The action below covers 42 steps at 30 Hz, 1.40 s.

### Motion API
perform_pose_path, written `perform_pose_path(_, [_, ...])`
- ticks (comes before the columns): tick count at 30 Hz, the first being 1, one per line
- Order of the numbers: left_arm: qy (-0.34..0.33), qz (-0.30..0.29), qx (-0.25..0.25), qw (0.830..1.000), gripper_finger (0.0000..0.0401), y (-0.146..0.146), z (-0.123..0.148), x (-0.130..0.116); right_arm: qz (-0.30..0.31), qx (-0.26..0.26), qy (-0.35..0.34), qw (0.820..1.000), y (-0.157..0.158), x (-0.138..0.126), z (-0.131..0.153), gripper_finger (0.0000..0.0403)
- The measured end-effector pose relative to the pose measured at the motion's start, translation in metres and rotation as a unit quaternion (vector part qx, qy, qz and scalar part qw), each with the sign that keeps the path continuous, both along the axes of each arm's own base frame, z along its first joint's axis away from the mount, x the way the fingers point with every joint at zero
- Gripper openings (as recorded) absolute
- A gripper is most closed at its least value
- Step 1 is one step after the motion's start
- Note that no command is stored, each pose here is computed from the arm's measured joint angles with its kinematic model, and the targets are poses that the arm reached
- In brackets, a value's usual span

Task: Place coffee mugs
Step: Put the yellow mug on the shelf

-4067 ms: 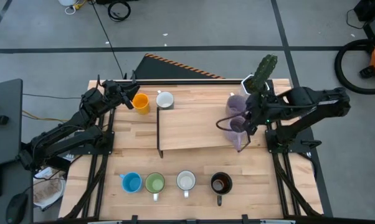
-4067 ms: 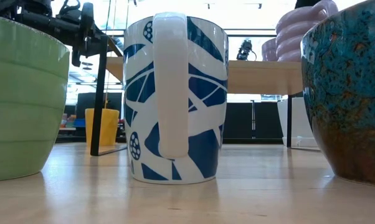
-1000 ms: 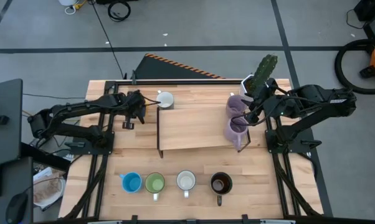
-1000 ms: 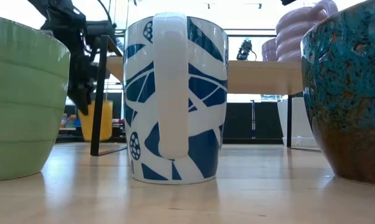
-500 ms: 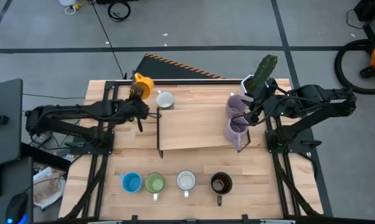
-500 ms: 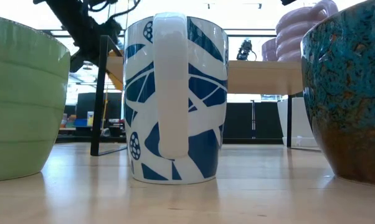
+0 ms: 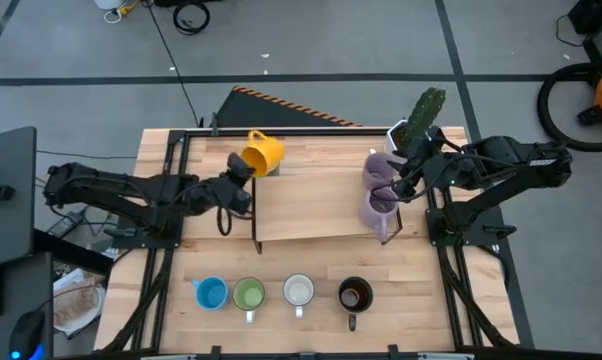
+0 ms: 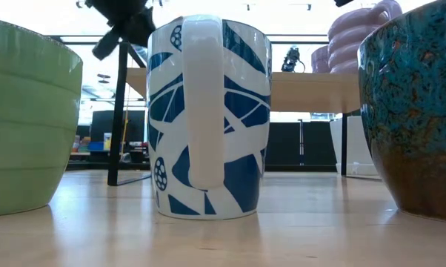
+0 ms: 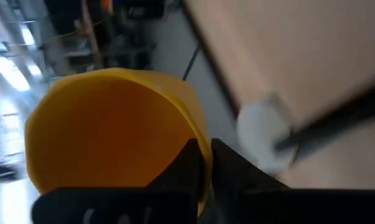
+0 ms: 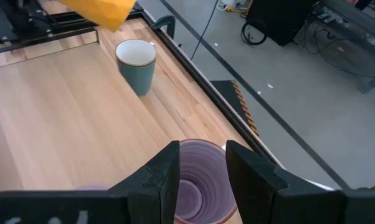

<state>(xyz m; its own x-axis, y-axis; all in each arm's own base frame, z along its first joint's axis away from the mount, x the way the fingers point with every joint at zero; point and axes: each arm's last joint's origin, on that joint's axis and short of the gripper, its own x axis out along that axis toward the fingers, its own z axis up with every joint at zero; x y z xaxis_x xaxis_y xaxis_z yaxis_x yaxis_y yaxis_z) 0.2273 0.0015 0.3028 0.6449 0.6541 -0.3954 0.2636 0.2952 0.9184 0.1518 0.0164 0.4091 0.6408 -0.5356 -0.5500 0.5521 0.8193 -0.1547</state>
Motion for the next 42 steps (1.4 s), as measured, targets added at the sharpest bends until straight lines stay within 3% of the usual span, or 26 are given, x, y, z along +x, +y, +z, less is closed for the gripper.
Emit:
perform_pose_path(5, [0.001,-0.026,-0.099,0.995,0.0024,0.001,0.027,0.019,0.001,0.002,0.000,1.000,0.000,0.000,0.000,0.0135])
perform_pose_path(10, [0.074,-0.063,-0.183,0.978,0.0024,0.004,0.031,0.052,0.002,0.011,-0.001,1.000,0.001,0.000,0.000,0.0135])
perform_pose_path(17, [0.112,-0.115,-0.198,0.967,0.0024,0.004,0.045,0.099,0.005,0.011,0.003,1.000,0.001,0.000,-0.001,0.0135])
perform_pose_path(23, [0.093,-0.160,-0.221,0.958,0.0024,0.014,0.057,0.127,0.006,0.011,0.009,1.000,0.000,-0.001,-0.002,0.0135])
perform_pose_path(30, [0.064,-0.193,-0.223,0.953,0.0024,0.029,0.046,0.154,0.023,0.029,0.015,0.999,0.002,-0.001,-0.003,0.0135])
perform_pose_path(35, [0.097,-0.191,-0.211,0.954,0.0032,0.039,0.024,0.168,0.026,0.032,0.017,0.999,0.002,-0.001,-0.003,0.0135])
perform_pose_path(42, [0.096,-0.187,-0.204,0.956,0.0032,0.049,0.013,0.178,0.025,0.031,0.017,0.999,0.002,-0.001,-0.003,0.0135])
